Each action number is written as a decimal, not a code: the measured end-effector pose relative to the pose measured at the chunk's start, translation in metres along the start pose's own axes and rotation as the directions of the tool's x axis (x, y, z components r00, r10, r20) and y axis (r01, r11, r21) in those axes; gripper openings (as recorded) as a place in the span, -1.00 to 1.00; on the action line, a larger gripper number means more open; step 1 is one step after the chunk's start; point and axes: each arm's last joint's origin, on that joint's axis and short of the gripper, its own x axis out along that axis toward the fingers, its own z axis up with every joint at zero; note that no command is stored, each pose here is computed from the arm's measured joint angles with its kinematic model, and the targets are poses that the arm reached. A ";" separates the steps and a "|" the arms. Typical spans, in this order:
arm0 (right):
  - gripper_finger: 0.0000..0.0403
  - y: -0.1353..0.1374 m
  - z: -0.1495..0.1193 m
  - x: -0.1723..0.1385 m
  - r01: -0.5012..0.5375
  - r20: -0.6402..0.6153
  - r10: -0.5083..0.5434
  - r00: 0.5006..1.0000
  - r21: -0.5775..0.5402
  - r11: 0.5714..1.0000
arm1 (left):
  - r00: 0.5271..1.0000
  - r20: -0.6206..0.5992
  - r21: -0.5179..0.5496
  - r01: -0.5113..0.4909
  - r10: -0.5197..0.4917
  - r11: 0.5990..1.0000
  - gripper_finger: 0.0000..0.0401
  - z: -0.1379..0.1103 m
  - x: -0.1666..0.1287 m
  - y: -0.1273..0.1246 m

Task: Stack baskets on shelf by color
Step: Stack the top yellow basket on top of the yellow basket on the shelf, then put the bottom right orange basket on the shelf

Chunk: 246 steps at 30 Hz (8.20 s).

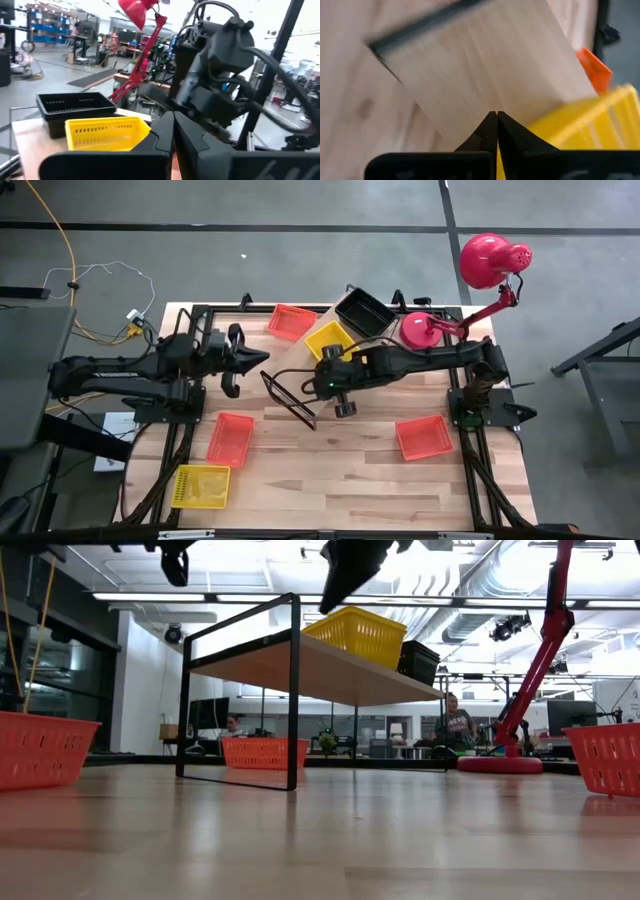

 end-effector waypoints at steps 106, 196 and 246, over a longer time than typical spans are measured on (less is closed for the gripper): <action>-0.02 0.199 -0.256 -0.016 0.620 -0.651 0.216 0.728 0.759 0.197 | 0.951 -0.233 0.118 0.237 -0.205 0.964 -0.83 -0.048 0.007 -0.047; -1.00 0.102 -0.059 -0.018 -0.087 0.107 -0.626 0.772 0.994 0.062 | 0.967 -0.176 0.087 0.201 -0.183 0.976 -0.83 -0.043 0.008 -0.048; -1.00 0.101 -0.056 -0.022 -0.037 0.099 -0.714 0.693 0.994 0.102 | 0.811 -0.025 0.324 -0.546 0.584 0.772 -0.25 -0.062 0.094 -0.091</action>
